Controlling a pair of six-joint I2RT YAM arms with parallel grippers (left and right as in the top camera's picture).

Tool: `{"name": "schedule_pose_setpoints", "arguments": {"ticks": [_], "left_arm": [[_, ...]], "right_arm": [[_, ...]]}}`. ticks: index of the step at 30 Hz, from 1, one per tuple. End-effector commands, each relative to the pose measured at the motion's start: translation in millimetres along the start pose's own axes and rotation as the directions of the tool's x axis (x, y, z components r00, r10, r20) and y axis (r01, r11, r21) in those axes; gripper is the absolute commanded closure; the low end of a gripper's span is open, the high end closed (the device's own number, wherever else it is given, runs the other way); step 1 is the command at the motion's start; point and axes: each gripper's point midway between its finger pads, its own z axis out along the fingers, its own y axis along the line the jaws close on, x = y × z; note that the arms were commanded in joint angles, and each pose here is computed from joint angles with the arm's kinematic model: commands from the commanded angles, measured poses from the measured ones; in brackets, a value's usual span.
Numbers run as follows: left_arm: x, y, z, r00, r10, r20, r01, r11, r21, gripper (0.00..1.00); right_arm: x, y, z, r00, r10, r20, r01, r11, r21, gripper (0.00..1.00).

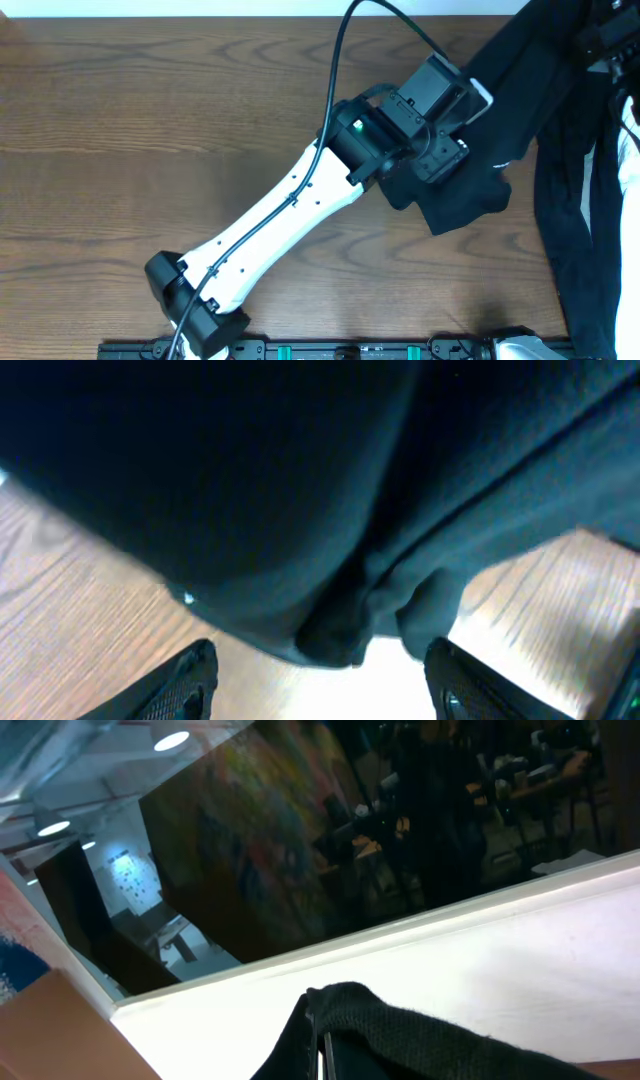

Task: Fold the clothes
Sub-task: 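Hold the garment with the left gripper and lift it near the right edge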

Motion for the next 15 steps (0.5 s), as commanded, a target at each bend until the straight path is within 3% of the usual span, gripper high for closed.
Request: {"name": "schedule_pose_setpoints", "arguments": {"ticks": [1, 10, 12, 15], "left_arm": [[2.7, -10.6, 19.0, 1.000, -0.007, -0.021, 0.009, 0.997, 0.079, 0.31], [17.8, -23.9, 49.7, 0.996, -0.013, -0.090, 0.028, 0.986, 0.166, 0.33], [18.1, -23.8, 49.7, 0.996, -0.013, -0.091, 0.028, 0.986, 0.166, 0.42], [16.4, -23.5, 47.8, 0.996, -0.012, -0.084, 0.025, 0.986, 0.164, 0.72]], "right_arm": [[-22.8, 12.6, -21.9, 0.997, -0.018, 0.072, 0.020, 0.999, -0.027, 0.98], [-26.0, 14.7, -26.3, 0.996, -0.018, 0.083, 0.021, 0.999, -0.033, 0.99], [-25.7, 14.5, -26.3, 0.996, -0.018, 0.082, 0.021, 0.999, -0.033, 0.98], [-25.3, 14.2, -26.3, 0.997, -0.019, 0.081, 0.021, 0.999, -0.031, 0.98]]}}
